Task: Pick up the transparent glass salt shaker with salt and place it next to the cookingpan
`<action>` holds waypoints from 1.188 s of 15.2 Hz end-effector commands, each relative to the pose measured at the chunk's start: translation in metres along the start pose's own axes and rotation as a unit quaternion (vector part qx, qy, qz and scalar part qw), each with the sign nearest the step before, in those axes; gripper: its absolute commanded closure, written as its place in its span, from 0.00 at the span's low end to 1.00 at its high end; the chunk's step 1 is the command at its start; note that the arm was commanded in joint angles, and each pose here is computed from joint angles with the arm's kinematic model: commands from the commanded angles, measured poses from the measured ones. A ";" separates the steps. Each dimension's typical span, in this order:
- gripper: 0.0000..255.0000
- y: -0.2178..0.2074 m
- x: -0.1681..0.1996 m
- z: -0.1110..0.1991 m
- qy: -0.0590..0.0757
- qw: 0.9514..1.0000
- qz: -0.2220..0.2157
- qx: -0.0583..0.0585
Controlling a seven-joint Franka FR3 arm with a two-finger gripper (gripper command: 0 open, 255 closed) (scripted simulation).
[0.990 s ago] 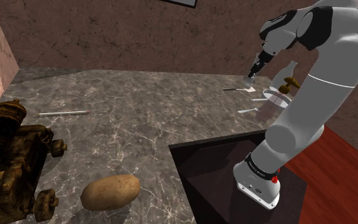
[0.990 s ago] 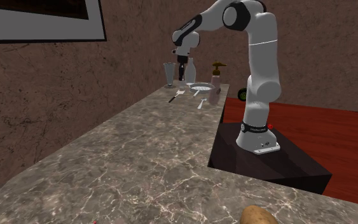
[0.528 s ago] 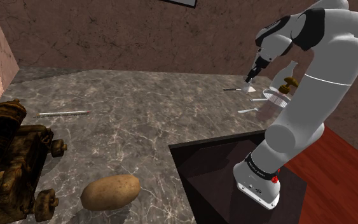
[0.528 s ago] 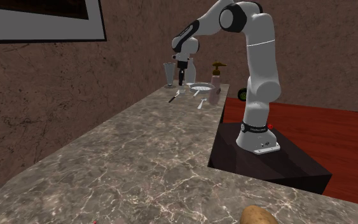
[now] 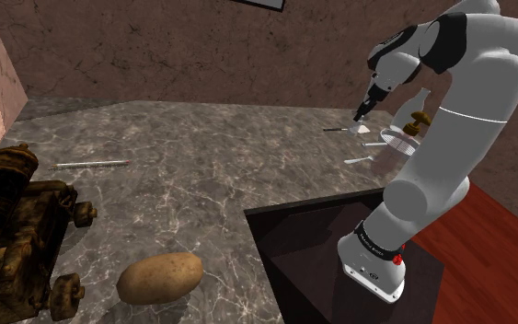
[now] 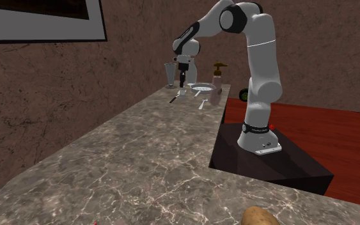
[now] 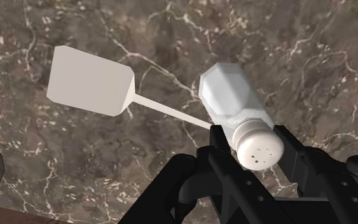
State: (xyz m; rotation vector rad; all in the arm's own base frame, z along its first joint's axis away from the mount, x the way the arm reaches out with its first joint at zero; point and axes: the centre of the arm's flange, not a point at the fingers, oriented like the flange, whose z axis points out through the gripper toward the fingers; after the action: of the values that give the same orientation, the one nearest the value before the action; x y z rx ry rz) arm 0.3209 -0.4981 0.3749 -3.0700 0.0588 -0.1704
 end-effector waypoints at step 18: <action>0.00 0.000 0.000 -0.050 0.000 1.000 0.000 0.000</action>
State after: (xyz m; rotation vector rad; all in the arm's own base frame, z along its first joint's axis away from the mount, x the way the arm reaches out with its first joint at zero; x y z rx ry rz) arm 0.3153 -0.5013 0.4244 -3.0702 0.0588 -0.1707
